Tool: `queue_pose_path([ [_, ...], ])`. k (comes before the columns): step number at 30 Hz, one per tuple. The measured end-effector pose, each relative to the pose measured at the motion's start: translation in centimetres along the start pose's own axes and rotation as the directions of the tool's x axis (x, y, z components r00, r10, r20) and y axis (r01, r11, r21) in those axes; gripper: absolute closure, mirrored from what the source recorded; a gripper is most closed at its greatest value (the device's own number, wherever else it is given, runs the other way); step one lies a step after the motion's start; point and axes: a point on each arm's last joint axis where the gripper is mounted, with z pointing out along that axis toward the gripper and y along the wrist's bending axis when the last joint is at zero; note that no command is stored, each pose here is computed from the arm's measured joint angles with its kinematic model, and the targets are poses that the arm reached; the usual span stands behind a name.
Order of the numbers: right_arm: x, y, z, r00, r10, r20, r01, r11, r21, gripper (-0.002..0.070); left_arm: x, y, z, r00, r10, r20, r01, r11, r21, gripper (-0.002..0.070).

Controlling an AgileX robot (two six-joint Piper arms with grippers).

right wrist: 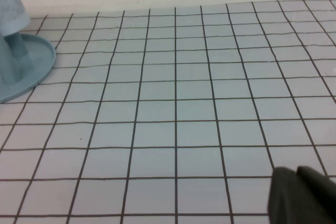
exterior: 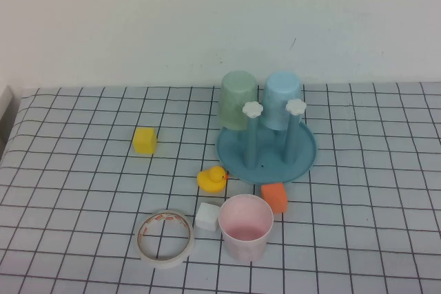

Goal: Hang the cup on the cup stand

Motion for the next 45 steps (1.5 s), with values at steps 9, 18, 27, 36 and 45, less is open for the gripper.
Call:
queue_pose_path([
  [9, 0.0, 0.0, 0.0, 1.000, 0.000, 0.000, 0.000, 1.000, 0.000, 0.0678, 0.0, 0.0, 0.0, 1.000, 0.000, 0.000, 0.000, 1.000, 0.000, 0.0676],
  [18, 0.0, 0.0, 0.0, 1.000, 0.000, 0.000, 0.000, 1.000, 0.000, 0.0678, 0.0, 0.0, 0.0, 1.000, -0.014, 0.000, 0.014, 1.000, 0.004, 0.0676],
  [27, 0.0, 0.0, 0.0, 1.000, 0.000, 0.000, 0.000, 1.000, 0.000, 0.0678, 0.0, -0.1, 0.0, 1.000, -0.017, 0.000, 0.017, 1.000, 0.006, 0.0676],
  [36, 0.0, 0.1, 0.0, 0.999, 0.039, 0.000, -0.039, 0.999, -0.014, 0.0678, -0.2, -0.4, 0.0, 0.990, -0.143, 0.015, 0.142, 0.989, 0.051, 0.0676],
  [45, -0.9, 2.6, -0.3, 0.647, 0.749, -0.140, -0.752, 0.598, -0.275, 0.0678, -1.5, -1.6, -0.3, 0.716, -0.698, -0.002, 0.677, 0.694, 0.245, 0.0677],
])
